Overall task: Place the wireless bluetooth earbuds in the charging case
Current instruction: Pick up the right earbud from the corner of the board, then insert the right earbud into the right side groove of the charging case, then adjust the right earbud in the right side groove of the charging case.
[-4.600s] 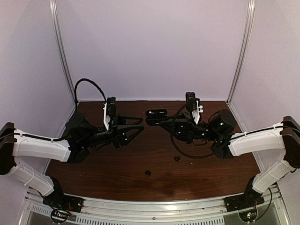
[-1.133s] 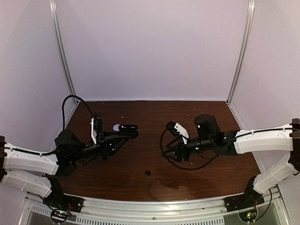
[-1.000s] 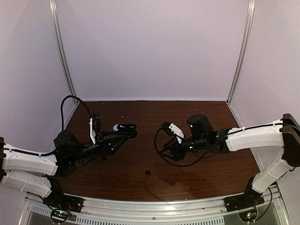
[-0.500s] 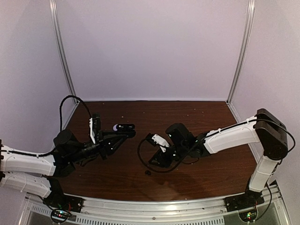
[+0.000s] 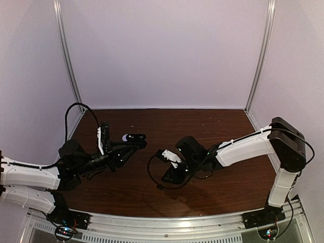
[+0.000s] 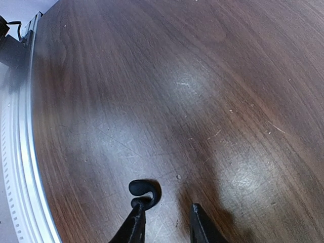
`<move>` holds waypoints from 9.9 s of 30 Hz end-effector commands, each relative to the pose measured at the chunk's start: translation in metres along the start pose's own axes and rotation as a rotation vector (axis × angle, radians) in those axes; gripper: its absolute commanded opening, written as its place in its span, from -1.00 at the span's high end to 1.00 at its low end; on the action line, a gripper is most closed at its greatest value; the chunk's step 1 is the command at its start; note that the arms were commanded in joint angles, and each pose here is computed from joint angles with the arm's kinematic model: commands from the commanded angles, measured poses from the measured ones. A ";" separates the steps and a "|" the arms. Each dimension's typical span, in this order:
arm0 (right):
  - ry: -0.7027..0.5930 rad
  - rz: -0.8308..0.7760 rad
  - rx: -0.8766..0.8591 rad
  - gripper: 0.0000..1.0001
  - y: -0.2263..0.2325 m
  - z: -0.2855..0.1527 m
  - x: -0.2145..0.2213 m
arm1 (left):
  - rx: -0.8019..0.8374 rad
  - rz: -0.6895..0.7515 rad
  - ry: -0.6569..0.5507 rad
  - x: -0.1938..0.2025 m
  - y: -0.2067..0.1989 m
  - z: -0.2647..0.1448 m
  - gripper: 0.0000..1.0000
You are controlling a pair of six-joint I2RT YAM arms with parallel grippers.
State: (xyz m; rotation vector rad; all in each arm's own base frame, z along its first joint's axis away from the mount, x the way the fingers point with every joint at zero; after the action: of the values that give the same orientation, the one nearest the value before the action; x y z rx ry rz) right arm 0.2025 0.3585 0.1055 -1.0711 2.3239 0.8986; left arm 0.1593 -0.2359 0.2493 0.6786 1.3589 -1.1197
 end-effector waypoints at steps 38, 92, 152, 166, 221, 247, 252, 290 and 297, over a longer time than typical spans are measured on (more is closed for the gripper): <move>0.080 -0.048 -0.006 0.43 0.011 0.026 0.009 | 0.017 0.045 -0.033 -0.012 0.000 0.009 1.00; -0.513 -0.541 0.072 1.00 0.085 -0.199 -0.061 | 0.263 0.353 0.079 0.000 -0.018 0.013 1.00; -0.561 -0.651 0.226 1.00 0.138 -0.165 -0.076 | 0.368 0.276 0.037 -0.008 -0.035 0.035 1.00; -0.562 -0.650 0.257 1.00 0.141 -0.155 -0.077 | 0.354 0.246 0.004 -0.011 -0.035 0.035 1.00; -0.615 -0.590 0.031 0.35 0.141 -0.178 -0.073 | 0.342 0.299 -0.039 -0.015 -0.036 0.026 1.00; -0.550 -0.597 -0.178 0.71 0.139 -0.175 -0.077 | 0.437 0.335 -0.019 -0.012 -0.042 0.032 1.00; -0.537 -0.590 -0.153 0.73 0.137 -0.171 -0.079 | 0.448 0.340 -0.005 -0.011 -0.042 0.034 1.00; -0.339 -0.619 -0.163 1.00 0.135 -0.134 -0.064 | 0.431 0.348 0.003 -0.010 -0.042 0.032 1.00; -0.298 -0.645 -0.153 0.94 0.135 -0.130 -0.057 | 0.416 0.337 -0.014 -0.011 -0.041 0.029 1.00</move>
State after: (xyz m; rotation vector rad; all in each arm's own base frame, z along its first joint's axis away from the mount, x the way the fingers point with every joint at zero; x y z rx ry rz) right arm 0.1295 0.3566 0.2956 -1.4084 1.5186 0.8847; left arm 0.1354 -0.2777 0.2446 1.2298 1.0839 -1.1585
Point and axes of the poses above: each gripper's point midway between its finger pads, its own z axis out along the fingers, its own y axis along the line the jaws close on, x = y × z, the point moved 7 cm from there along -z, back along the fingers, and after that the axes turned 6 degrees about z, right-handed, at the moved point
